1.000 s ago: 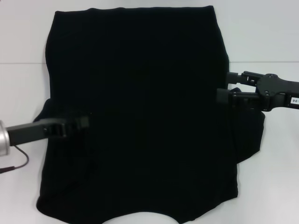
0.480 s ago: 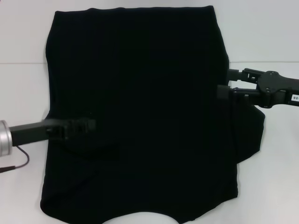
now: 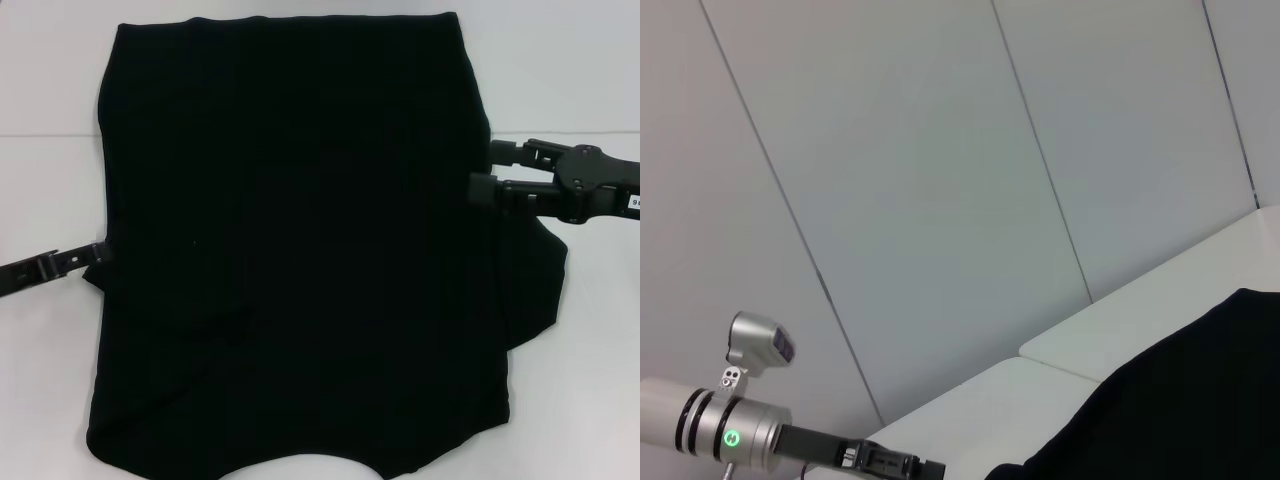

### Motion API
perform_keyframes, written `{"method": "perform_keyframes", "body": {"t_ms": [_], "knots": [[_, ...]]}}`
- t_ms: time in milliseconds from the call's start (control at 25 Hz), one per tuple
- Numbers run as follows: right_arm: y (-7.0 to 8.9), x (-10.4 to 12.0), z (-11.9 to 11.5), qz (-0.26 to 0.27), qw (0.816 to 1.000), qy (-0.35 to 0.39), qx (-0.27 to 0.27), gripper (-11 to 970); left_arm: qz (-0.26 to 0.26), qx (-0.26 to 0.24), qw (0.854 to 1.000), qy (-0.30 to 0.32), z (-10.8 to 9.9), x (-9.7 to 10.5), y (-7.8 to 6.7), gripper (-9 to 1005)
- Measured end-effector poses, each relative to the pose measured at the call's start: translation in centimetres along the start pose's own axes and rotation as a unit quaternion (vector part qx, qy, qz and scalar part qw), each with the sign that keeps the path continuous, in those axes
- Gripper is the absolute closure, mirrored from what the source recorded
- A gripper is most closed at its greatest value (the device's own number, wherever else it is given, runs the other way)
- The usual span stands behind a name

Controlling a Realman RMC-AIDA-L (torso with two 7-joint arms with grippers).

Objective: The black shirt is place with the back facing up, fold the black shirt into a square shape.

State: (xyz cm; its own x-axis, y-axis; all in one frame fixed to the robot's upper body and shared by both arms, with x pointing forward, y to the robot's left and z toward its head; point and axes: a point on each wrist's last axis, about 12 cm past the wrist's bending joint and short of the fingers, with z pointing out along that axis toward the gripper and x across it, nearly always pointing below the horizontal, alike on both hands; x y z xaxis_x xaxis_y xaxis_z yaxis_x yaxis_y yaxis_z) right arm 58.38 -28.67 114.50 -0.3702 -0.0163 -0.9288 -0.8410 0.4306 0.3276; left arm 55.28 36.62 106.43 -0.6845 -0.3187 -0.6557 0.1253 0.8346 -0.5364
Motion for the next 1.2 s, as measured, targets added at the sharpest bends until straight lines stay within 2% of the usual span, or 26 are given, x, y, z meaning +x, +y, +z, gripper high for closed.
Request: {"method": "perform_keyframes", "body": {"t_ms": [120,360,880,1200], "knots": [[0.0,-0.1,0.0,-0.001,1.0,0.0,0.0,15,-0.001,-0.014,1.0,0.011,0.1,0.2,0.3,236],[-0.1,-0.1,0.1,-0.001,1.0,0.0,0.002,15,0.009,-0.009,1.0,0.023,0.6,0.3,-0.2,51],[-0.1,0.1,0.0,0.002,1.0,0.0,0.004,15,0.019,-0.003,0.999,0.041,1.8,0.5,-0.9,46],[-0.1,0.2,-0.1,0.004,1.0,0.0,0.004,15,0.02,-0.003,0.999,0.042,1.9,0.4,-1.0,92]]}}
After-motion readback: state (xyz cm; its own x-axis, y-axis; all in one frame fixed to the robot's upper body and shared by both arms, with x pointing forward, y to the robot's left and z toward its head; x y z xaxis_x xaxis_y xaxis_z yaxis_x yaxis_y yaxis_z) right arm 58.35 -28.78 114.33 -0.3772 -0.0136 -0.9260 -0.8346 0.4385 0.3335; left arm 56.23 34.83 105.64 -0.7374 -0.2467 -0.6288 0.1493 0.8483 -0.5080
